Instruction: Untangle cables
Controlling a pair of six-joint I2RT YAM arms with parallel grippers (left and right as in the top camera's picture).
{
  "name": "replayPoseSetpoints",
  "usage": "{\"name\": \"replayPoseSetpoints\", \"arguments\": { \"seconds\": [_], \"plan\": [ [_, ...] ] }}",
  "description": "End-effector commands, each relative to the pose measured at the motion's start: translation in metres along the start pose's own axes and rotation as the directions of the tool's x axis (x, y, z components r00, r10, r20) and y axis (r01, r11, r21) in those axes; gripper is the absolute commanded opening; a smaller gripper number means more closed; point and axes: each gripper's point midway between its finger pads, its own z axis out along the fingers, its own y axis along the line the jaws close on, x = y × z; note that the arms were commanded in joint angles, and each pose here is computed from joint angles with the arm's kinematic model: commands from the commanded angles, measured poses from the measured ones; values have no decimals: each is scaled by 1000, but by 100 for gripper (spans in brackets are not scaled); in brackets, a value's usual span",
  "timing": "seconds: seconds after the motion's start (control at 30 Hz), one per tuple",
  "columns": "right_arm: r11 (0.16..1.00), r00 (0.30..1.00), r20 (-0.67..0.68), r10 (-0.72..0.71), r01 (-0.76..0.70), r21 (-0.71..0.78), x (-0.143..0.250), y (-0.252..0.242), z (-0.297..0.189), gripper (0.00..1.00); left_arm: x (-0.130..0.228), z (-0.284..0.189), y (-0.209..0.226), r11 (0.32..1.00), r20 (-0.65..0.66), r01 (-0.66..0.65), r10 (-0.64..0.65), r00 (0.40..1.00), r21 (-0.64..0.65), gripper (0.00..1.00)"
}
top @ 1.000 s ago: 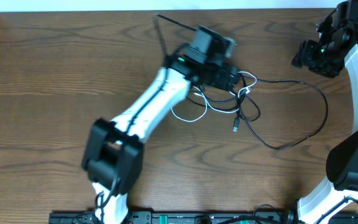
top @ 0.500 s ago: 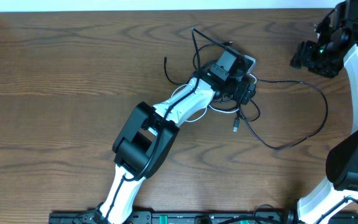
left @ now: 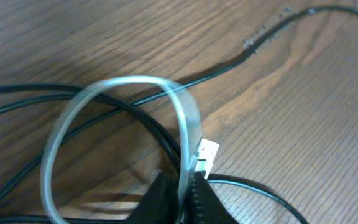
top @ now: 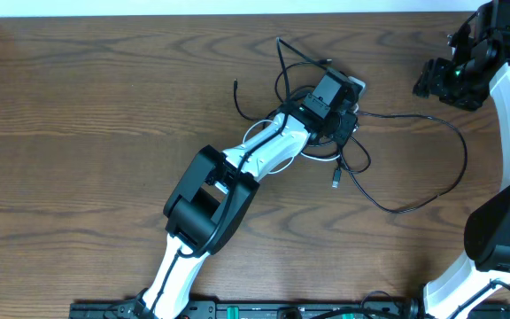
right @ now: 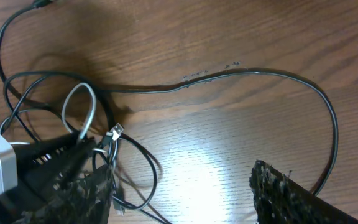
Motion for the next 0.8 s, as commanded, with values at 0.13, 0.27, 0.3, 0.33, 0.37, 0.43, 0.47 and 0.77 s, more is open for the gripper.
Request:
{"name": "replayPoseSetpoints", "arguments": {
  "seconds": [0.13, 0.27, 0.3, 0.33, 0.37, 0.43, 0.47, 0.77],
  "plan": [
    [999, 999, -31, -37, 37, 0, 10, 8, 8, 68, -12, -36, 1, 999, 0, 34, -34, 999, -17, 8],
    [999, 998, -40, -47, 47, -7, 14, 12, 14, 69, -28, -90, -1, 997, 13, 74, -74, 997, 4, 7],
    [999, 998, -43, -49, 49, -14, 15, 14, 16, 69, -32, -103, -3, 997, 20, 79, -79, 997, 20, 8],
    [998, 998, -46, -51, 49, -28, 16, 16, 19, 69, -36, -116, -6, 996, 30, 82, -83, 996, 41, 7],
    [998, 997, -50, -53, 51, -48, 17, 19, 21, 69, -42, -131, -9, 994, 44, 84, -87, 995, 63, 7],
    [986, 994, -56, -96, 87, -140, 21, 34, 23, 69, -54, -159, -14, 990, 86, 80, -90, 992, 113, 7],
    [975, 991, -54, -121, 108, -195, 23, 43, 23, 69, -60, -171, -17, 988, 107, 76, -91, 990, 134, 7],
    [738, 955, 60, -290, 263, -622, 31, 121, -10, 70, -85, -229, -29, 964, 207, 42, -98, 973, 261, 8]
  ]
}}
